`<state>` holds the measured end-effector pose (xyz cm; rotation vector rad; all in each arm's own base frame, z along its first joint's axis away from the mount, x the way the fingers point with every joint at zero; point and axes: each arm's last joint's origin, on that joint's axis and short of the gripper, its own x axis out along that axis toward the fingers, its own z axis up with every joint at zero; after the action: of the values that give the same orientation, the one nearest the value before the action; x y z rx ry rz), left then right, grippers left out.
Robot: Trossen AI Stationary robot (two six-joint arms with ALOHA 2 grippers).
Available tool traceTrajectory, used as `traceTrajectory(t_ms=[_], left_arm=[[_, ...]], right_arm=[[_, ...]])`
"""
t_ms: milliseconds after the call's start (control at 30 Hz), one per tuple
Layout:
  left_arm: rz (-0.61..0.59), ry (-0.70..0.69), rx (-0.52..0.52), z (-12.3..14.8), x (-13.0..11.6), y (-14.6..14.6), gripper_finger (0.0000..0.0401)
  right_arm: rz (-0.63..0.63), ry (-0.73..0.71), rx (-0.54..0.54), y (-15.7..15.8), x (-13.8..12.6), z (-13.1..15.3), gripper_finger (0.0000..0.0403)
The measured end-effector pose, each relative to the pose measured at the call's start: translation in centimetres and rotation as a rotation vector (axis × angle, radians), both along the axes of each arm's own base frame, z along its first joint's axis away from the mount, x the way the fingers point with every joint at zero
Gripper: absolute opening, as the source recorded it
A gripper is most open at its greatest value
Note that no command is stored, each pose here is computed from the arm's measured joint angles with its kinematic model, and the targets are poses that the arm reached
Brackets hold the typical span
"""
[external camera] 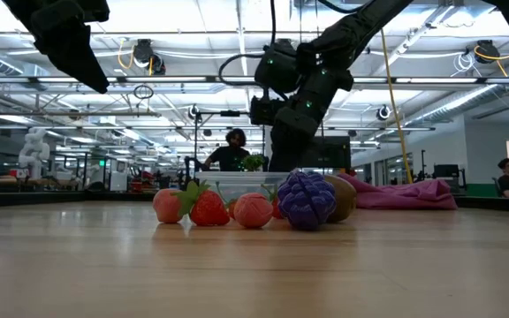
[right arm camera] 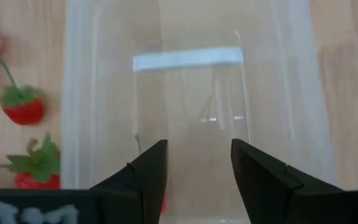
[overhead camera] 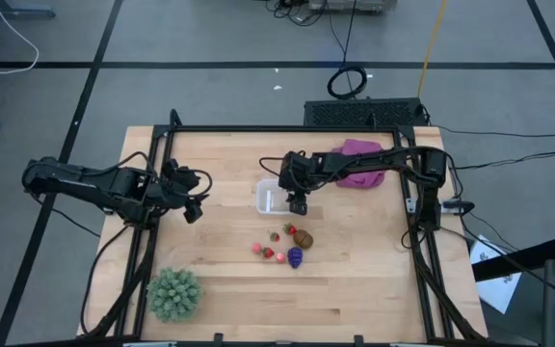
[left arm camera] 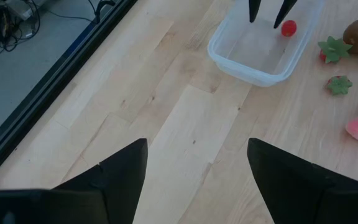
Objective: Pick and placing Produce into tupperware
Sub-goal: Put the left peach into the transparent bin
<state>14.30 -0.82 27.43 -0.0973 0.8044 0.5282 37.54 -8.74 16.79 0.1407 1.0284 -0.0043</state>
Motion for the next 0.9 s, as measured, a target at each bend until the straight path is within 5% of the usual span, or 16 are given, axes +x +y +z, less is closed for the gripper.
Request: traceTrajectory(t_ms=[267,433,733,900], left_arm=[[-0.002,-0.003,-0.005,0.0,0.0,0.0,0.028],[-0.035,-0.028,-0.133,-0.2,0.6,-0.4,0.028],[-0.336,-0.065,-0.334,-4.5,6.0,-3.8,0.028],[-0.429,-0.005,-0.326,-7.5,8.7,-6.2,0.028]], right_arm=[[0.075,-0.161,-0.035,2.7,0.7,5.7,0.0169],[0.122,-0.196,-0.058,5.3,-1.6,10.0,0.0169],[0.022,-0.218,-0.083,7.0,-6.3,15.1,0.0169],[0.009,-0.259,-0.085,6.9,-7.0,16.2,0.0169]])
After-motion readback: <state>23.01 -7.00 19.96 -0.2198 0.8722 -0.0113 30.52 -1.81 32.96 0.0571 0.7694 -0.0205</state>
